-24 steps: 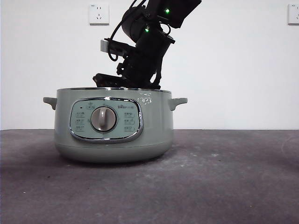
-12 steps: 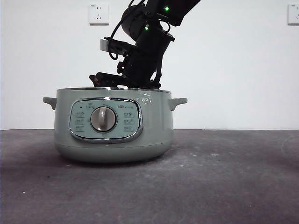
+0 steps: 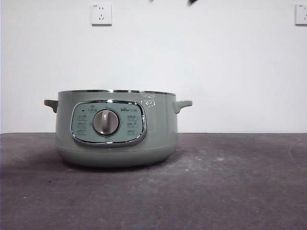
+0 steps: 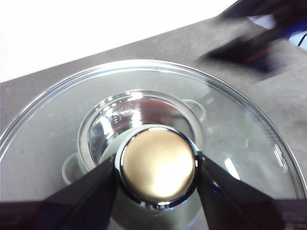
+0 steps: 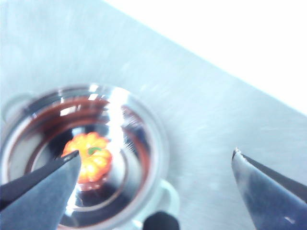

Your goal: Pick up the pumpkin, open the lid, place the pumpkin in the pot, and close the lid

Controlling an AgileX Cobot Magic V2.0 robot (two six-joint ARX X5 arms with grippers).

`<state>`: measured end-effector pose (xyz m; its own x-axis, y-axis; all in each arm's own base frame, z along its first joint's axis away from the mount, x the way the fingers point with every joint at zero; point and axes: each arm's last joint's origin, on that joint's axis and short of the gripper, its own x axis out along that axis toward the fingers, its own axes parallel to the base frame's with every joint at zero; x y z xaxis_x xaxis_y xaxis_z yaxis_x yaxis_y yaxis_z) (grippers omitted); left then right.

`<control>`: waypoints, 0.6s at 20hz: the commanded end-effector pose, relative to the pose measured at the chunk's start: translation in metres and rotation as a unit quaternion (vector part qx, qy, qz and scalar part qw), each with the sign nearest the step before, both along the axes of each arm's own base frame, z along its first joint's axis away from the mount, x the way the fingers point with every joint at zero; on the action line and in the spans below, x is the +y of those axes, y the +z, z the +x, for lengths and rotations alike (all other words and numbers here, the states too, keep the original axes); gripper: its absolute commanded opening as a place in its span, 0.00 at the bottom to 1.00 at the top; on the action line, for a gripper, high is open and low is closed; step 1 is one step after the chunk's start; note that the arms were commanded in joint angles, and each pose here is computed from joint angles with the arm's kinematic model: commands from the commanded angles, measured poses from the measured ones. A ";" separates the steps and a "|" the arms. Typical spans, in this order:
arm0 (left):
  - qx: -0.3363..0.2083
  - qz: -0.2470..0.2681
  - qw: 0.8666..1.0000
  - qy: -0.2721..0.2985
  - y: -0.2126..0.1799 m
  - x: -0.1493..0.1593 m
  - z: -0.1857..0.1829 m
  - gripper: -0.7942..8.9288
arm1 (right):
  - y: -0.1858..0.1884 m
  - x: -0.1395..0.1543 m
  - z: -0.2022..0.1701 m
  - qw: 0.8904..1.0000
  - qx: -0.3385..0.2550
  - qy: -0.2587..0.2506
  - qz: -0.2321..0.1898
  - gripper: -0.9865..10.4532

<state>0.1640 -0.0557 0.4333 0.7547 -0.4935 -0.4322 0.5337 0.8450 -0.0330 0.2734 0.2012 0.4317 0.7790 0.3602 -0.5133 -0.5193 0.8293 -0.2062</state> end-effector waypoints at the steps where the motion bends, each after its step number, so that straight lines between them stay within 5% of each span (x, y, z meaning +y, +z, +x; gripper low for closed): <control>1: -0.031 -0.004 0.999 -0.006 0.004 -0.006 0.021 0.07 | 0.031 -0.025 -0.032 0.999 -0.022 -0.009 0.038 0.63; 5: -0.020 -0.011 0.999 -0.030 -0.015 -0.024 0.073 0.07 | 0.062 -0.063 -0.083 0.997 -0.045 -0.011 0.065 0.63; 12: -0.005 -0.007 0.999 -0.043 -0.044 -0.047 0.121 0.07 | 0.069 -0.086 -0.114 0.997 -0.028 -0.018 0.071 0.63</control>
<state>0.2843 -0.1006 0.3777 0.6921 -0.5391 -0.4799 0.5840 0.8090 -0.0665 0.1603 0.1146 0.5011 0.8221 0.3933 -0.4117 -0.4813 0.8664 -0.1335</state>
